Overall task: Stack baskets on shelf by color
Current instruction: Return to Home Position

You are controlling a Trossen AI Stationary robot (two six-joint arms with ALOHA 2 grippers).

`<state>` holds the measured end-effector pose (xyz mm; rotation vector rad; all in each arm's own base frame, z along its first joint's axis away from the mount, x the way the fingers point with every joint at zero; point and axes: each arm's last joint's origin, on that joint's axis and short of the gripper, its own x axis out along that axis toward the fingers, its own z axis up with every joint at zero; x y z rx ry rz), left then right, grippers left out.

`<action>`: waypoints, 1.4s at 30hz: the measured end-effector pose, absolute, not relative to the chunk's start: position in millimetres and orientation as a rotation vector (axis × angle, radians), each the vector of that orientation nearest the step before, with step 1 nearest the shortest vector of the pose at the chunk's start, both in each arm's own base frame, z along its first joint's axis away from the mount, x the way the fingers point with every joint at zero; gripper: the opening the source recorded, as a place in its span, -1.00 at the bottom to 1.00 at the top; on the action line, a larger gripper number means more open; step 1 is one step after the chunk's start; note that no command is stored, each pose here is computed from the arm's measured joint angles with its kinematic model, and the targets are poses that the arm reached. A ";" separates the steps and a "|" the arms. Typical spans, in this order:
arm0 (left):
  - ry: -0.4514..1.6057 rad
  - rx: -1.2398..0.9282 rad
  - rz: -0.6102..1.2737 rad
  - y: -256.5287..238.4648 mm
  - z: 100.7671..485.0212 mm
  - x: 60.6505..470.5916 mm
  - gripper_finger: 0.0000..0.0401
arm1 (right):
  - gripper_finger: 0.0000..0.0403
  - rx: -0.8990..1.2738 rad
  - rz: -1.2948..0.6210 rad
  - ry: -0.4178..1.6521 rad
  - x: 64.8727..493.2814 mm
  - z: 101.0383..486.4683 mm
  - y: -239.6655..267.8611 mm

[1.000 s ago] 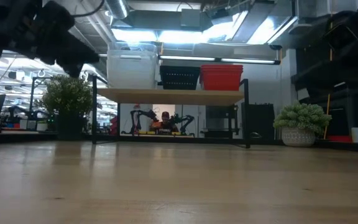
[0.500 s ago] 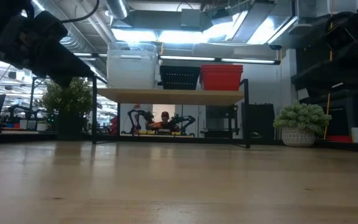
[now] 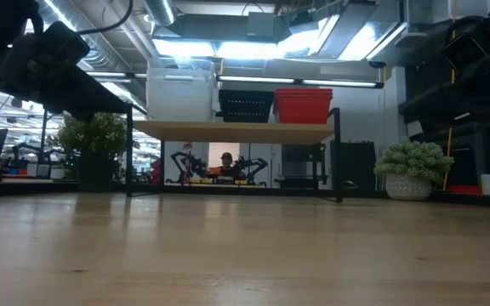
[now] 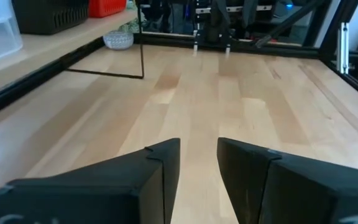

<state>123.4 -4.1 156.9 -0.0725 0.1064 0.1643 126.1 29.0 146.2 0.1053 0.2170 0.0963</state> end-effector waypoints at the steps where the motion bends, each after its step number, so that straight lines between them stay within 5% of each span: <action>1: 0.107 -0.064 0.164 -4.1 156.9 123.4 -0.50 | -0.28 0.105 0.096 0.217 126.1 146.2 29.0; 42: 0.109 -0.048 0.163 -4.0 156.8 123.4 -0.51 | -0.28 0.105 0.096 0.216 126.2 146.4 29.0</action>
